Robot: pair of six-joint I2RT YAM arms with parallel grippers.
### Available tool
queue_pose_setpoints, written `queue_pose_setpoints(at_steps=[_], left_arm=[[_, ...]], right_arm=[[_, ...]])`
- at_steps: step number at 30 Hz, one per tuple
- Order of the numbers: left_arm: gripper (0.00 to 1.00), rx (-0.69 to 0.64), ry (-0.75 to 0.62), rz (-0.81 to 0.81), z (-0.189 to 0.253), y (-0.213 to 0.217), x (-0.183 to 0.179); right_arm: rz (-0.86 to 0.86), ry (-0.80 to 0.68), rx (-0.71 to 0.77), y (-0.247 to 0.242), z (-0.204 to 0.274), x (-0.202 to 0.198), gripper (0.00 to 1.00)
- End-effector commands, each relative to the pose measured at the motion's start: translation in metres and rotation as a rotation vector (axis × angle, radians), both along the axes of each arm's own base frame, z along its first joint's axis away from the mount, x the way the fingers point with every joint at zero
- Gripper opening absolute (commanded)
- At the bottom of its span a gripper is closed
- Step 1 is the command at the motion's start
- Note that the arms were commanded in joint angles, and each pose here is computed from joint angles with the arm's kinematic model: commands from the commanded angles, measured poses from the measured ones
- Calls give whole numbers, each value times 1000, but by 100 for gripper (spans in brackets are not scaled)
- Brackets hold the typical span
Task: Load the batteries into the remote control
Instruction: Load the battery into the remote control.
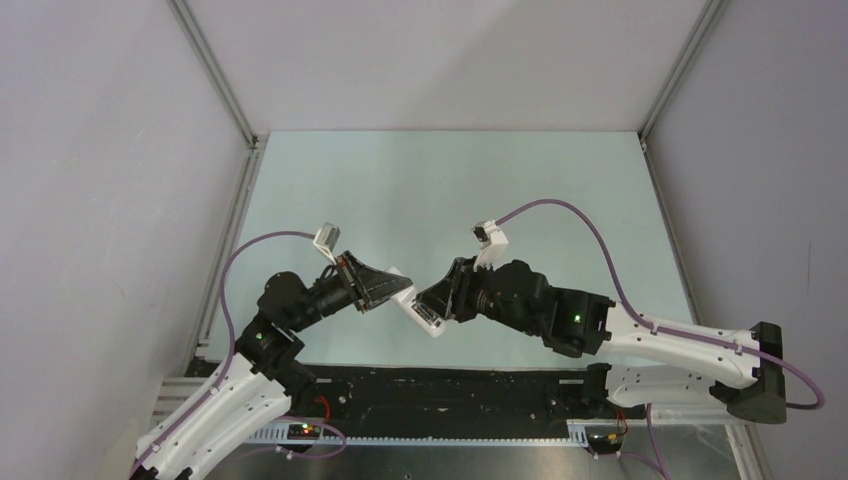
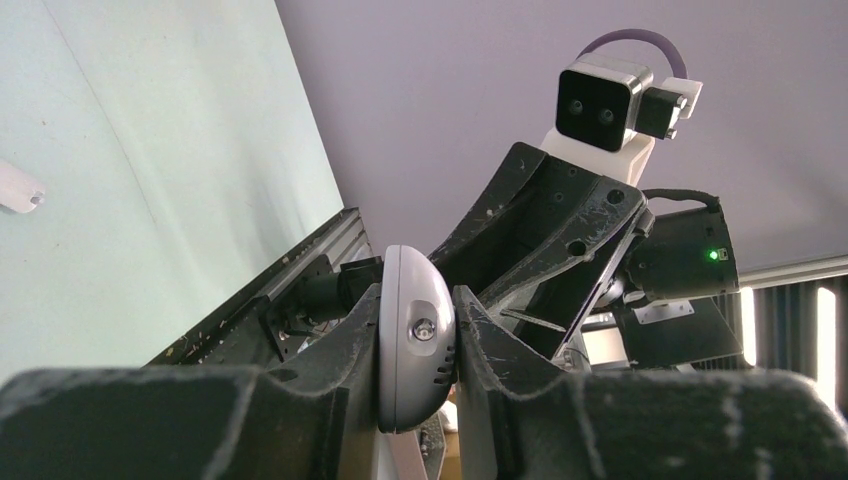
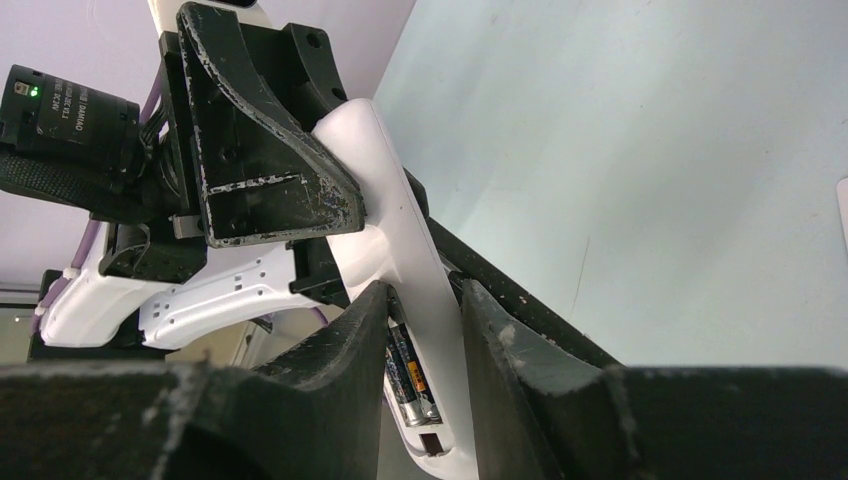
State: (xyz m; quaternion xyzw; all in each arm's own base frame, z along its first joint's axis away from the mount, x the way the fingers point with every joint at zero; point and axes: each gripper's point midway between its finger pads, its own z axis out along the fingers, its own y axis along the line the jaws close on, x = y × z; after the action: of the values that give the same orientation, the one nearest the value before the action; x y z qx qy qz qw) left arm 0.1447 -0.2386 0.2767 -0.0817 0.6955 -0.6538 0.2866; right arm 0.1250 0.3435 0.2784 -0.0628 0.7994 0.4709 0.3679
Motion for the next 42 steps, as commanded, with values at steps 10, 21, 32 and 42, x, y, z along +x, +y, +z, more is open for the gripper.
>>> queue_pose_setpoints(at_steps=[10, 21, 32, 42], left_arm=[[2, -61, -78, 41, 32, 3, 6], [2, -60, -77, 32, 31, 3, 4], [2, -55, -82, 28, 29, 3, 3], [0, -29, -198, -6, 36, 5, -8]], right_arm=[[12, 19, -8, -4, -8, -6, 35], [-31, -14, 23, -16, 0, -1, 43], [-44, -34, 59, -22, 6, 0, 48], [23, -129, 175, -22, 32, -8, 60]])
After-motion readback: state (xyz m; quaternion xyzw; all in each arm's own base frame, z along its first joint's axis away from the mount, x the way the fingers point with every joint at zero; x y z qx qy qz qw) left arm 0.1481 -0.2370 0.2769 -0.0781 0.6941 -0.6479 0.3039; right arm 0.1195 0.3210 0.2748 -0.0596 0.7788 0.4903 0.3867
